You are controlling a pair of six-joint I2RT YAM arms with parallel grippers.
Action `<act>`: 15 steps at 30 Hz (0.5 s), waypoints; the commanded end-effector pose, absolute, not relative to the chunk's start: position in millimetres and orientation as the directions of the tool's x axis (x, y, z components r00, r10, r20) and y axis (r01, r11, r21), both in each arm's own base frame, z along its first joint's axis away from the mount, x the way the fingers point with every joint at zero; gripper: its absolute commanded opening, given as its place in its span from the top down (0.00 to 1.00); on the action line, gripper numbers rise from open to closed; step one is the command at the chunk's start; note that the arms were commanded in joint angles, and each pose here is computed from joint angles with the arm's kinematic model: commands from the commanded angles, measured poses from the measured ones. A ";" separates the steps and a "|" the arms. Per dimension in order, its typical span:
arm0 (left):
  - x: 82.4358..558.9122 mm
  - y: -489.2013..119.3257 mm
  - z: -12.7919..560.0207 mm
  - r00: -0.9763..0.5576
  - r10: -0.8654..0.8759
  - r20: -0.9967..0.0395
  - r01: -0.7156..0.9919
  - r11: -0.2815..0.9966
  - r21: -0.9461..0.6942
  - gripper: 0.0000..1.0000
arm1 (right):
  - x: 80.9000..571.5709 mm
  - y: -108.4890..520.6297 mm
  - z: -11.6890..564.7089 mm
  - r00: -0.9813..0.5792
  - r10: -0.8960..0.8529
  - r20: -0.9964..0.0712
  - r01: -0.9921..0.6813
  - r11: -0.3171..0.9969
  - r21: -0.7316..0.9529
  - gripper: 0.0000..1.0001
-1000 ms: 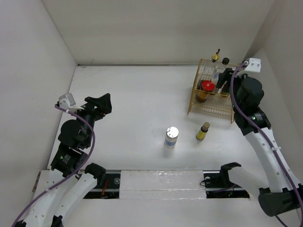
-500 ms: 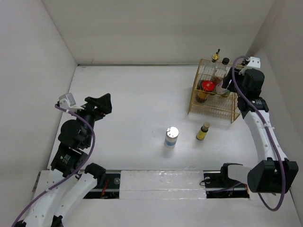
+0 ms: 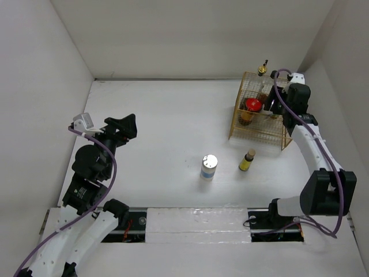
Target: Organize the condiment bottles
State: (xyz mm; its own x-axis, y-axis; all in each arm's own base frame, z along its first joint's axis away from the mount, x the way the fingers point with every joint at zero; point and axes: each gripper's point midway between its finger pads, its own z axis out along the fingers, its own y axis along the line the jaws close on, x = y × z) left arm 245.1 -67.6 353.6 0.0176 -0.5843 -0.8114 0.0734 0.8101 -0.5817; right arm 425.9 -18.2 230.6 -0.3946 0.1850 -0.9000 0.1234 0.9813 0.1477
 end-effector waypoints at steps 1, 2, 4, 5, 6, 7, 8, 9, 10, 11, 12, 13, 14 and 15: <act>247.1 -69.4 363.3 0.042 -0.586 -0.809 0.097 0.808 -0.581 0.15 | 443.5 -19.9 258.1 -0.291 0.198 -0.936 0.114 0.979 0.171 0.39; 247.1 -69.4 363.3 0.042 -0.586 -0.809 0.097 0.808 -0.581 0.15 | 445.2 -20.0 252.9 -0.303 0.198 -0.932 0.116 0.978 0.171 0.38; 246.8 -71.0 363.4 0.037 -0.586 -0.809 0.105 0.808 -0.580 0.15 | 449.5 -19.9 239.2 -0.331 0.209 -0.920 0.125 0.976 0.177 0.35; 246.8 -71.0 363.4 0.037 -0.586 -0.809 0.105 0.808 -0.580 0.15 | 449.7 -18.0 239.1 -0.331 0.206 -0.921 0.127 0.977 0.173 0.35; 246.8 -71.0 363.4 0.037 -0.586 -0.809 0.105 0.808 -0.580 0.15 | 451.2 -18.0 233.9 -0.343 0.207 -0.916 0.129 0.977 0.172 0.31; 246.8 -71.0 363.4 0.037 -0.586 -0.809 0.105 0.808 -0.580 0.15 | 451.2 -19.9 233.8 -0.341 0.207 -0.917 0.139 0.976 0.168 0.29; 246.8 -71.0 363.4 0.037 -0.586 -0.809 0.105 0.808 -0.580 0.15 | 452.6 -19.6 228.6 -0.350 0.218 -0.911 0.145 0.974 0.177 0.27; 246.8 -71.0 363.4 0.037 -0.586 -0.809 0.105 0.808 -0.580 0.15 | 452.7 -19.5 228.6 -0.350 0.218 -0.911 0.145 0.974 0.177 0.24; 246.8 -71.0 363.4 0.037 -0.586 -0.809 0.105 0.808 -0.580 0.15 | 452.7 -19.5 228.6 -0.350 0.218 -0.911 0.145 0.974 0.177 0.22; 246.8 -71.0 363.4 0.037 -0.586 -0.809 0.105 0.808 -0.580 0.15 | 451.5 -14.3 233.9 -0.340 0.222 -0.914 0.135 0.973 0.186 0.21; 246.8 -71.0 363.4 0.037 -0.586 -0.809 0.105 0.808 -0.580 0.15 | 449.9 -16.1 239.2 -0.327 0.222 -0.919 0.143 0.973 0.184 0.19; 246.8 -71.0 363.4 0.037 -0.586 -0.809 0.105 0.808 -0.580 0.15 | 448.2 -19.2 244.4 -0.312 0.221 -0.924 0.157 0.971 0.179 0.17; 246.8 -71.0 363.4 0.037 -0.586 -0.809 0.105 0.808 -0.580 0.15 | 443.8 -15.0 258.7 -0.283 0.217 -0.934 0.142 0.973 0.183 0.17; 246.8 -71.0 363.4 0.037 -0.586 -0.809 0.105 0.808 -0.580 0.15 | 440.5 -16.7 267.9 -0.261 0.216 -0.941 0.148 0.972 0.182 0.16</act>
